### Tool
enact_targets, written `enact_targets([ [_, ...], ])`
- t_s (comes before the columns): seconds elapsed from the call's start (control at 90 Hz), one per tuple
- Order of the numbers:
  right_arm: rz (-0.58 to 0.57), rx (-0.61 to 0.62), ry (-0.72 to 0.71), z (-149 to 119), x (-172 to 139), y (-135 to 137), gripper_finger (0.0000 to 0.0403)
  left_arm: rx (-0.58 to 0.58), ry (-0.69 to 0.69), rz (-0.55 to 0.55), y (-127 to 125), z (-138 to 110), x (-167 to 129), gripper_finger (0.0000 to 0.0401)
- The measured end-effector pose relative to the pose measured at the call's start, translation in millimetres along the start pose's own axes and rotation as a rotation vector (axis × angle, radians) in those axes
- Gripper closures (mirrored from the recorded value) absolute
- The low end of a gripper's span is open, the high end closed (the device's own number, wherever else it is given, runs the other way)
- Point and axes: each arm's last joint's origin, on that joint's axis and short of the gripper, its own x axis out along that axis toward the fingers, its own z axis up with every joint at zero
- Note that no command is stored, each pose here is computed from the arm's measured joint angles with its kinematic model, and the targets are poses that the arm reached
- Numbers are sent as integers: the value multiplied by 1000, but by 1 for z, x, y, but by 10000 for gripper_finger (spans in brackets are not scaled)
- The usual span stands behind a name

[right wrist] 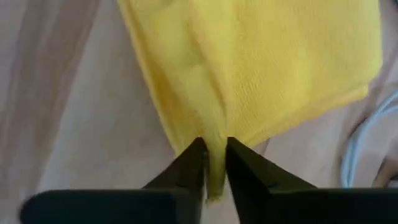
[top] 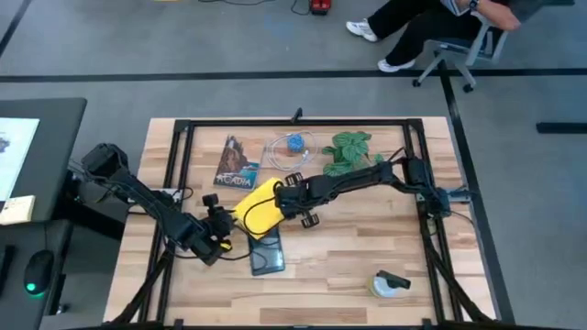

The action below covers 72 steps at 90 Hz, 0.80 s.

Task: Clean tablet
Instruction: Prepare the microfiber towel to clean the tablet, then spray the front of the tablet using the cleaning bottle

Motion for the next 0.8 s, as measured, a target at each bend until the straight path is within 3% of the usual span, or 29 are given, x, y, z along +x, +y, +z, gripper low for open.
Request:
enact_targets([
  [0.156,-15,30,62,-7,-6,-2,239,-14,-5,-4,-1,1,0,294],
  [0.3,-40,119,71,-11,-34,-4,208,-31,-29,-22,-3,4,0,294],
  [0.5,-61,142,-59,-4,-81,5,218,86,-65,-108,-10,12,0,294],
  [0.644,-129,109,-116,-3,-119,21,240,54,-92,-126,-11,18,2,294],
  [0.8,-244,136,-217,-19,-190,38,270,-3,-118,-143,-12,22,2,294],
])
